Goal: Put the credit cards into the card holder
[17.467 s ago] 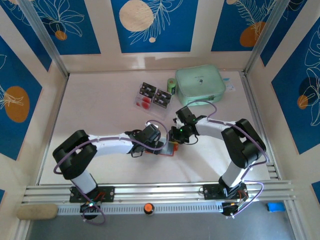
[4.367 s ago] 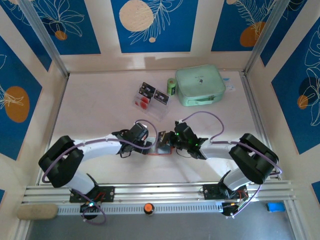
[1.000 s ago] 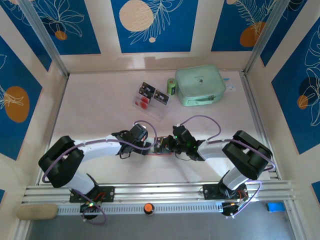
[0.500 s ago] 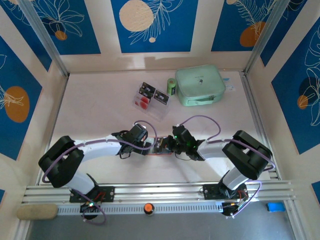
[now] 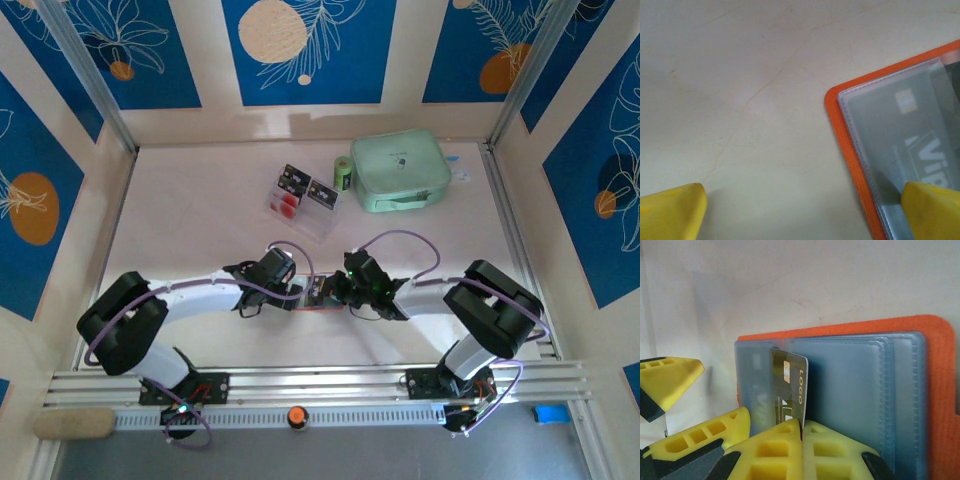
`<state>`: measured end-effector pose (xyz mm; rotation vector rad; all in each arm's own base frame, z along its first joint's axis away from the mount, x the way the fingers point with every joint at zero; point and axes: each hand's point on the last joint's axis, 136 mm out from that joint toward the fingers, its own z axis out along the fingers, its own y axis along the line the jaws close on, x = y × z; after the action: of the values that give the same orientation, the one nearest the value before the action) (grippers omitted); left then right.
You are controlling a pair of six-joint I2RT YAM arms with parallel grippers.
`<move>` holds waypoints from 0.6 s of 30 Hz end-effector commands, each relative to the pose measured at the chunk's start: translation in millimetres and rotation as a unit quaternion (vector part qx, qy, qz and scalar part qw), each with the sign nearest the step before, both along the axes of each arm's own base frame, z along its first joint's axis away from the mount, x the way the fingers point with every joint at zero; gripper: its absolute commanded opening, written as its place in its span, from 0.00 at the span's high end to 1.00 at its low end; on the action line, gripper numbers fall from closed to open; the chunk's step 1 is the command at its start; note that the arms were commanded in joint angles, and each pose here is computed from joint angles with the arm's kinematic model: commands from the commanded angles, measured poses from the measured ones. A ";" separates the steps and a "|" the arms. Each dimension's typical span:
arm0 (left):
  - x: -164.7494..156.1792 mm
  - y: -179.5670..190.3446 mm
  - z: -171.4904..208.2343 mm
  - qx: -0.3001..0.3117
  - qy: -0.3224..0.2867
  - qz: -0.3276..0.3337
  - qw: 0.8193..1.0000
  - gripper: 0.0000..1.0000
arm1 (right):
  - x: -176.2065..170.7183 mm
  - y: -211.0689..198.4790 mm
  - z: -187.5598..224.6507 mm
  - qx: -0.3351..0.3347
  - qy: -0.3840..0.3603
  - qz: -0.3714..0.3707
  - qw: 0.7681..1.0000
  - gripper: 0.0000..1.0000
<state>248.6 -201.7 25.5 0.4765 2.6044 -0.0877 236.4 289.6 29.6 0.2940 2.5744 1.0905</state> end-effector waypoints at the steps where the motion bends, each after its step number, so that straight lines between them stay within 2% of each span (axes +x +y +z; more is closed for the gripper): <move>1: -5.7 6.1 -9.2 0.006 0.017 0.002 1.000 0.00 | -19.5 -8.2 -27.0 -0.039 0.050 0.014 0.998 1.00; 5: -5.4 5.2 -8.6 0.005 0.016 0.002 1.000 0.00 | -21.1 -5.6 -27.8 -0.040 0.057 0.024 0.997 1.00; 6: -4.9 5.1 -8.0 0.004 0.016 0.003 1.000 0.00 | -21.3 -4.2 -26.9 -0.042 0.058 0.030 0.997 0.96; 10: -3.9 4.6 -5.1 0.002 0.012 0.004 1.000 0.00 | -17.1 -3.9 -13.9 -0.056 0.051 0.053 0.996 0.65; 12: -3.2 3.4 -2.8 -0.003 0.011 0.007 1.000 0.00 | -12.8 -6.4 -3.3 -0.066 0.044 0.061 0.995 0.58; 18: -0.1 -0.7 7.0 -0.023 0.003 0.014 1.000 0.00 | -1.4 -10.1 24.6 -0.079 0.020 0.076 0.994 0.58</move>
<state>249.6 -204.3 27.0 0.4608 2.6008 -0.1086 242.0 286.1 48.3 0.1578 2.6857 0.9795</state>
